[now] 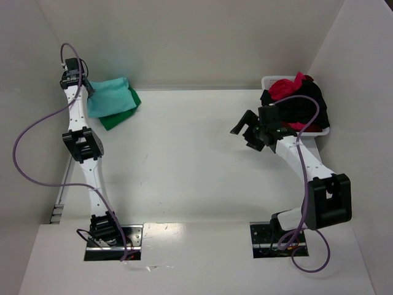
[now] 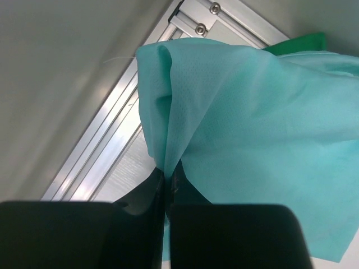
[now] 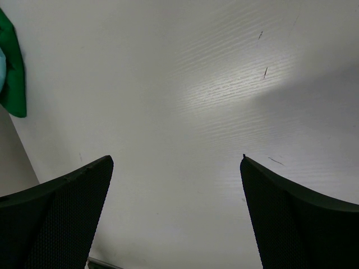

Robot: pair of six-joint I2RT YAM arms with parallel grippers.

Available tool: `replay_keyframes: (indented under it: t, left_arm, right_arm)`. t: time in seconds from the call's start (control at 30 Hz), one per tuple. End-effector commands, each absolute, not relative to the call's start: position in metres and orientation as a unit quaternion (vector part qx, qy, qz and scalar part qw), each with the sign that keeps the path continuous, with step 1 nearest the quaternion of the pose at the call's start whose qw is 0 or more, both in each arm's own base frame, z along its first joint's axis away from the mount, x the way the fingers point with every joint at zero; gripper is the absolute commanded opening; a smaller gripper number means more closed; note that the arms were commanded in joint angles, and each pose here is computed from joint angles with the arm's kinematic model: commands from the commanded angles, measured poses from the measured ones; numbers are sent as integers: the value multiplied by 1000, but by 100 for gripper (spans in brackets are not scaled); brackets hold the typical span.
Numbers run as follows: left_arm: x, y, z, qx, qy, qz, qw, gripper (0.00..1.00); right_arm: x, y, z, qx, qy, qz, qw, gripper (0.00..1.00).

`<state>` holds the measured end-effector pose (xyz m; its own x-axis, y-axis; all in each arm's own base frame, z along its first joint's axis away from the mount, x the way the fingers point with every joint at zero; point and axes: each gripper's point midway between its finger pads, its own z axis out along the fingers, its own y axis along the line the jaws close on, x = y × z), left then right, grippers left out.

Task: Fold and stack the t-shirts

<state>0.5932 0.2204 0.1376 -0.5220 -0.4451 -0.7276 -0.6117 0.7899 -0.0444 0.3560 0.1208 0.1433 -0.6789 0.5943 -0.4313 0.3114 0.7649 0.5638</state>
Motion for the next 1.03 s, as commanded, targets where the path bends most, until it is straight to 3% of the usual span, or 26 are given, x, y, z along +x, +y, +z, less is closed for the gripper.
replay_keyframes:
  t: [0.0,0.1,0.13,0.2,0.27,0.37,0.43,0.73,1.0]
  left_arm:
    - [590,216,131,-312,869,102,369,0]
    - [589,208,126,-305,878,81,361,3]
    - [590,205,126,-302,879,72,361,17]
    - [592,202,126,-299,881,64,362,55]
    - [592,201,133,-298,879,61,367,76]
    - [592,196,151,-295,874,63,381,96]
    - [592,194,170,-290,869,63,396,100]
    - [562,167,265,-250,853,125,442,100]
    - [511,109,316,-204,856,87,466,100]
  right_arm:
    - [371,119,157,258,879,232,327,100]
    - [372,120,159,256,879,232,329,100]
    - [373,119,158,257,879,230,330,100]
    - [375,116,158,256,880,221,332,100]
    - [379,114,160,257,880,215,337,100]
    - [386,109,170,255,879,200,350,100]
    - [389,100,173,264,882,171,350,100]
    - [424,61,199,240,886,55,393,100]
    - [434,57,230,202,871,57,443,100]
